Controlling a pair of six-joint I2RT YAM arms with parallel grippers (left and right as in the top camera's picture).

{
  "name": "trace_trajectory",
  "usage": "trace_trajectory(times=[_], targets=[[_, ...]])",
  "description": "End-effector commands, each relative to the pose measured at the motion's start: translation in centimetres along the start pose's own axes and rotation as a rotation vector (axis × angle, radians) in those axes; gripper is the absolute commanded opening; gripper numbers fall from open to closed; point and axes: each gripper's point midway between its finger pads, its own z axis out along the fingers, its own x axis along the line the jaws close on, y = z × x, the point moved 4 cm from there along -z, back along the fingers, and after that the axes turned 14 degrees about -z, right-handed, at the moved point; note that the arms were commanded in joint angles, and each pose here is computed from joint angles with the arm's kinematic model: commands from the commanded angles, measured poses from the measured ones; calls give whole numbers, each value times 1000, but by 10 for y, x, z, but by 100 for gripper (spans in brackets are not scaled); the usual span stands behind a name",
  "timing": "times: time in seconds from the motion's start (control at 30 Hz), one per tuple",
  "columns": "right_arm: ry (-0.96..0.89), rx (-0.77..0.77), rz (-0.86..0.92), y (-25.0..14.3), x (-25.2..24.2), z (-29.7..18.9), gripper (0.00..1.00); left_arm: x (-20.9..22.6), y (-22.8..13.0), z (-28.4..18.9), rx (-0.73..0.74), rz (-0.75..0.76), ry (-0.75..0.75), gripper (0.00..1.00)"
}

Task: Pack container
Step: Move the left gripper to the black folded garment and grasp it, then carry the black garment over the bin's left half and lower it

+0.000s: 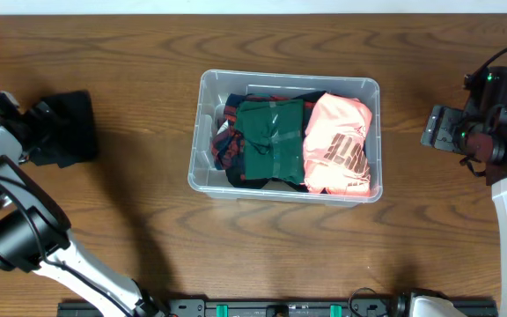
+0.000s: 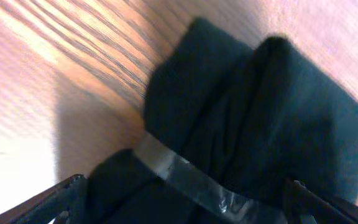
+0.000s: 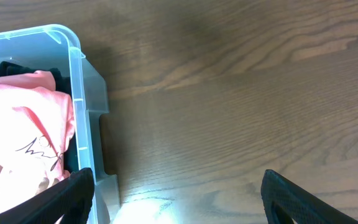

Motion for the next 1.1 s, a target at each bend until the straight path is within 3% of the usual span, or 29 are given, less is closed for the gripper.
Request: trace_trajectory(times=[0.0, 0.1, 0.17, 0.2, 0.23, 0.27, 0.33, 0.53, 0.77, 0.9, 1.07], targets=[[1, -8, -4, 2, -1, -2, 84, -6, -15, 19, 84, 16, -80, 98], [2, -7, -4, 2, -1, -2, 84, -11, -32, 24, 162, 4, -120, 93], [2, -6, -8, 2, -1, -2, 84, -15, -40, 22, 201, -2, -138, 82], [2, -6, -12, 2, -1, -2, 84, -19, -44, 20, 223, -6, -154, 72], [2, -6, -11, 2, -1, -2, 84, -23, -47, 16, 246, -14, -178, 43], [2, -5, -12, 2, -1, -2, 84, -26, -50, 12, 265, -34, -194, 20], [2, -2, -11, 1, 0, -2, 84, -36, -53, 1, 304, -84, -253, 6], [4, 12, -12, -2, 0, -2, 85, -72, -49, -62, 334, -88, -416, 6], [5, 18, -12, -3, 0, -2, 85, -133, -44, -198, 216, 41, -659, 6], [5, 18, -12, -3, 0, -2, 85, -172, -74, -276, 162, 172, -763, 6], [17, 16, -12, -3, 2, -2, 85, -220, -150, -338, 208, 397, -857, 6]])
